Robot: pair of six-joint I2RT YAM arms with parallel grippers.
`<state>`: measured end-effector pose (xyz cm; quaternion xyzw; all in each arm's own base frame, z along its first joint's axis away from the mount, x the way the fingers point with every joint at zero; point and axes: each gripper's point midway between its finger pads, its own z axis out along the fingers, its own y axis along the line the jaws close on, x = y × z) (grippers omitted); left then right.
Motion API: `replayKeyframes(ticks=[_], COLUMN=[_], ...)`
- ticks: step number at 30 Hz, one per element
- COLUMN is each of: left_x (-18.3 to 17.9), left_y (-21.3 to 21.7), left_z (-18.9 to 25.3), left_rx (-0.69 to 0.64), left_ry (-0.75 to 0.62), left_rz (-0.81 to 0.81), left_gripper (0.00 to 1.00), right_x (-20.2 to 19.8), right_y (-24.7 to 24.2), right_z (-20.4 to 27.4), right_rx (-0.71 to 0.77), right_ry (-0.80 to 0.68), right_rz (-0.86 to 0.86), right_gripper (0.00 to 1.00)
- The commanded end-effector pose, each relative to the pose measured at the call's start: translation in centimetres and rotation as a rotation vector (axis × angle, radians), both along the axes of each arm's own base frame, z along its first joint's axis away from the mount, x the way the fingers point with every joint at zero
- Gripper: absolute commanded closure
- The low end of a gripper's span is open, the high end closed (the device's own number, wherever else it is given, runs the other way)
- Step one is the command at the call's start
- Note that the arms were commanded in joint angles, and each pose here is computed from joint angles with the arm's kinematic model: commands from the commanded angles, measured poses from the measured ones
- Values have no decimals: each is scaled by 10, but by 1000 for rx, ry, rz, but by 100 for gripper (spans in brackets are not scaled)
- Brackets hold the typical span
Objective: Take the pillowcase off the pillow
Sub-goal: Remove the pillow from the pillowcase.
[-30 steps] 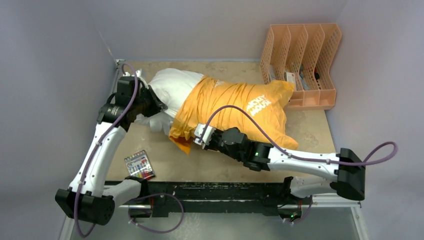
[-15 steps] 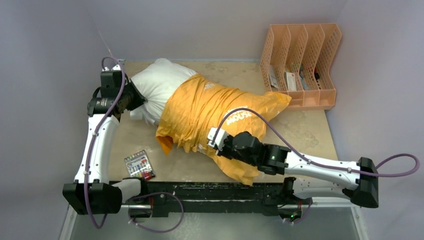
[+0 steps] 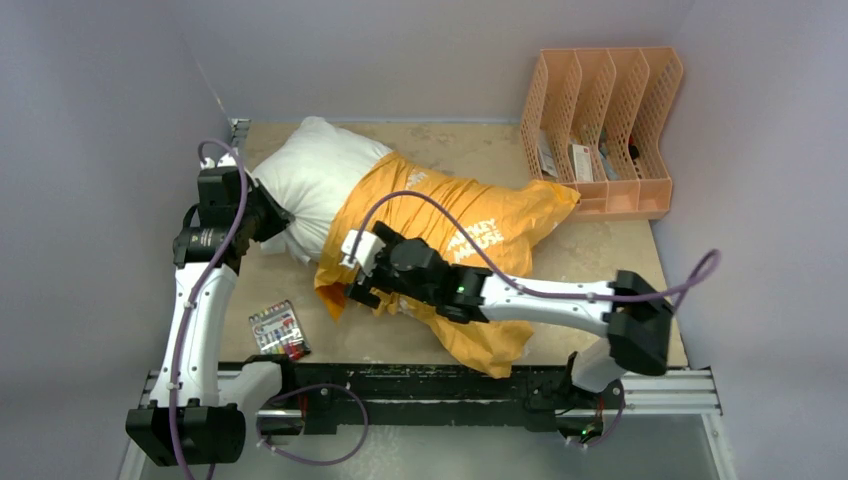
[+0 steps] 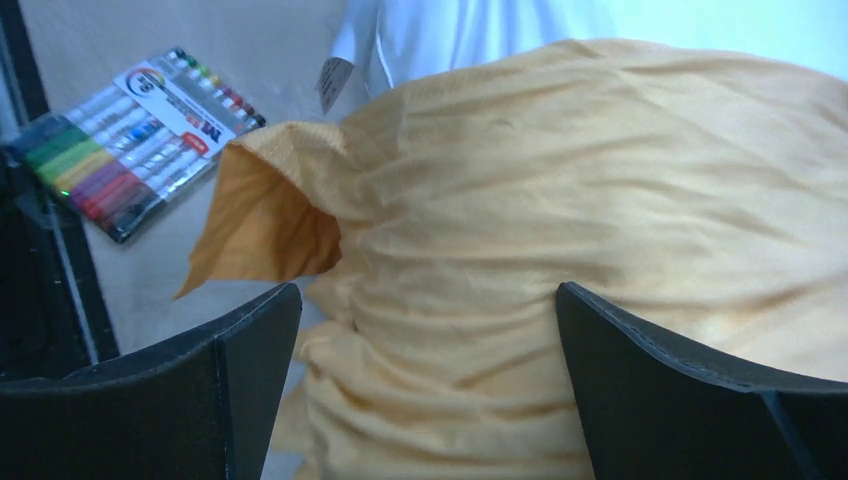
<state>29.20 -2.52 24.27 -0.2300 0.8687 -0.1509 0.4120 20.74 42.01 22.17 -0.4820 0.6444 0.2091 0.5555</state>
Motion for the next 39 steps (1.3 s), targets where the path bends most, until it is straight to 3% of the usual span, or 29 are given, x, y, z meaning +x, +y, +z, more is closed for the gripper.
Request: replayKeyframes(ticks=[1, 4, 5, 8, 9, 11, 12, 20, 24, 28, 31, 35, 39], left_x=[13, 12, 11, 9, 9, 11, 13, 32, 42, 47, 49, 38, 11], left_y=[-4, -4, -2, 3, 5, 7, 8, 39, 62, 80, 65, 42, 35], left_z=[43, 45, 44, 46, 47, 47, 46, 46, 56, 68, 70, 42, 9], left_rx=[-54, -59, -48, -14, -3, 11, 17, 175, 248, 251, 192, 102, 80], left_ry=[-185, -198, -191, -180, -181, -184, -182, -145, -126, -134, -161, -133, -77], left_rz=[14, 22, 26, 34, 37, 38, 36, 109, 162, 196, 128, 41, 41], left_gripper=[100, 100, 100, 100, 100, 100, 100, 100, 100, 100, 100, 100, 100], right_x=[15, 35, 43, 82, 89, 87, 82, 14, -4, -12, -5, 3, 7], right_y=[41, 48, 43, -2, -19, -42, -53, -97, -112, -130, -131, -107, -80], right_z=[-11, -28, -39, -49, -50, -62, -66, -85, -83, -89, -85, -61, -10], right_rx=[-35, -151, -200, -324, -328, -300, -297, -320, -316, -359, -371, -291, -101], right_ry=[-83, -220, -244, -273, -219, -59, -18, 203, 246, 254, 204, 190, 179], right_rz=[30, -51, -97, -300, -335, -293, -272, -126, -97, -96, -105, -87, -73], right_gripper=[1, 1, 7, 55, 65, 98, 100, 100, 100, 100, 98, 85, 55])
